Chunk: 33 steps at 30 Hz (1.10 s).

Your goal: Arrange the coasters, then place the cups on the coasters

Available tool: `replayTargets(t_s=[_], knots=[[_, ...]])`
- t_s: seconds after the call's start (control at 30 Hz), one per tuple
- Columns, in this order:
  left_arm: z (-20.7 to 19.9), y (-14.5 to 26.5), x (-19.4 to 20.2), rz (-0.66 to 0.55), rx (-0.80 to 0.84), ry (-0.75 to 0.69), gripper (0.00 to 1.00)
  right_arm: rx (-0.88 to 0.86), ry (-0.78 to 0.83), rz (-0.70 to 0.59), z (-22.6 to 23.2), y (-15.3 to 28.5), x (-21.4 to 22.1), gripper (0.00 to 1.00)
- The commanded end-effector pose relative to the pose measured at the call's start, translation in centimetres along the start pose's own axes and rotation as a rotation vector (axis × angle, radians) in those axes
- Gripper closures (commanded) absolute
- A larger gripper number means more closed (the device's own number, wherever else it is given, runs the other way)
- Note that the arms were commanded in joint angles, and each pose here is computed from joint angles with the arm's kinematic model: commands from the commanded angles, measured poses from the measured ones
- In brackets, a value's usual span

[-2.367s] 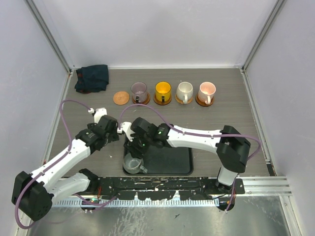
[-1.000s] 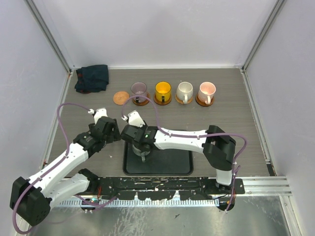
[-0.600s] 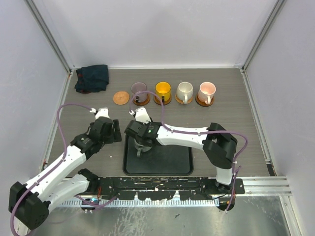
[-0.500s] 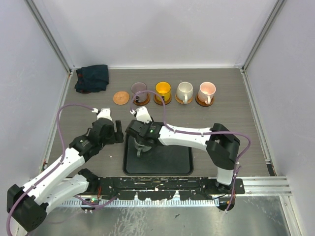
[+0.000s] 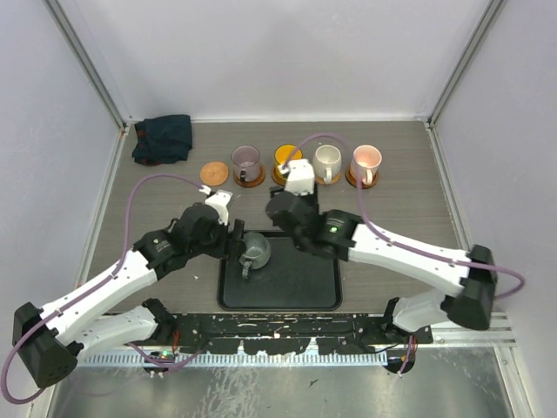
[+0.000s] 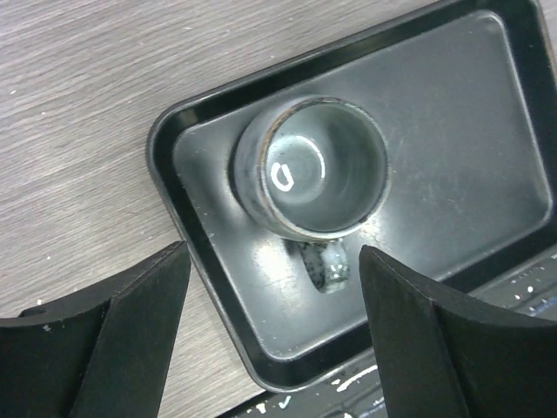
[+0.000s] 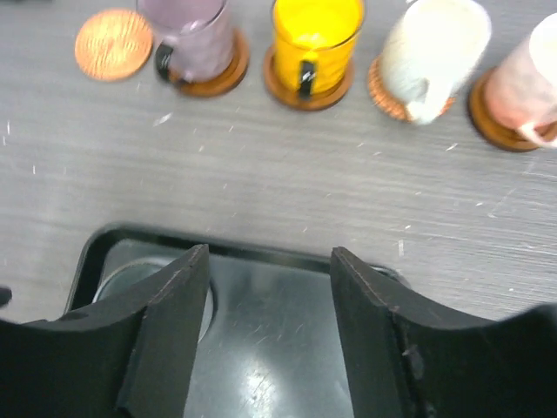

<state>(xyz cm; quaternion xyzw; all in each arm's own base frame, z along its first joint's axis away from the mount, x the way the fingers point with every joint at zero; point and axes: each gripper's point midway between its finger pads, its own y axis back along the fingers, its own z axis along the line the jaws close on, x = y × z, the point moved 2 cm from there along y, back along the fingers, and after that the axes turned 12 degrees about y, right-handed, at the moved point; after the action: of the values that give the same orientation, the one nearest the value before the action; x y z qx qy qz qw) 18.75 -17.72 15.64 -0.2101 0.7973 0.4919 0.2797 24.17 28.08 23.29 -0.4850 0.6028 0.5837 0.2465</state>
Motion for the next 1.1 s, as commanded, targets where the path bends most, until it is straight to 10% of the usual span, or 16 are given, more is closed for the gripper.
replayTargets(t_s=[0.0,0.27,1.07], knots=[[-2.6,0.7,-0.5,0.07,0.088,-0.024,0.2,0.105,-0.174,-0.13,-6.2,1.5,-2.7,0.35],[-3.2,-0.3,1.4,0.162,0.015,-0.025,0.21,0.079,-0.276,-0.182,-10.5,2.2,-1.2,0.16],[-3.1,-5.2,4.4,0.257,-0.167,0.0,0.33,0.144,-0.168,-0.122,-10.5,0.5,1.0,0.29]])
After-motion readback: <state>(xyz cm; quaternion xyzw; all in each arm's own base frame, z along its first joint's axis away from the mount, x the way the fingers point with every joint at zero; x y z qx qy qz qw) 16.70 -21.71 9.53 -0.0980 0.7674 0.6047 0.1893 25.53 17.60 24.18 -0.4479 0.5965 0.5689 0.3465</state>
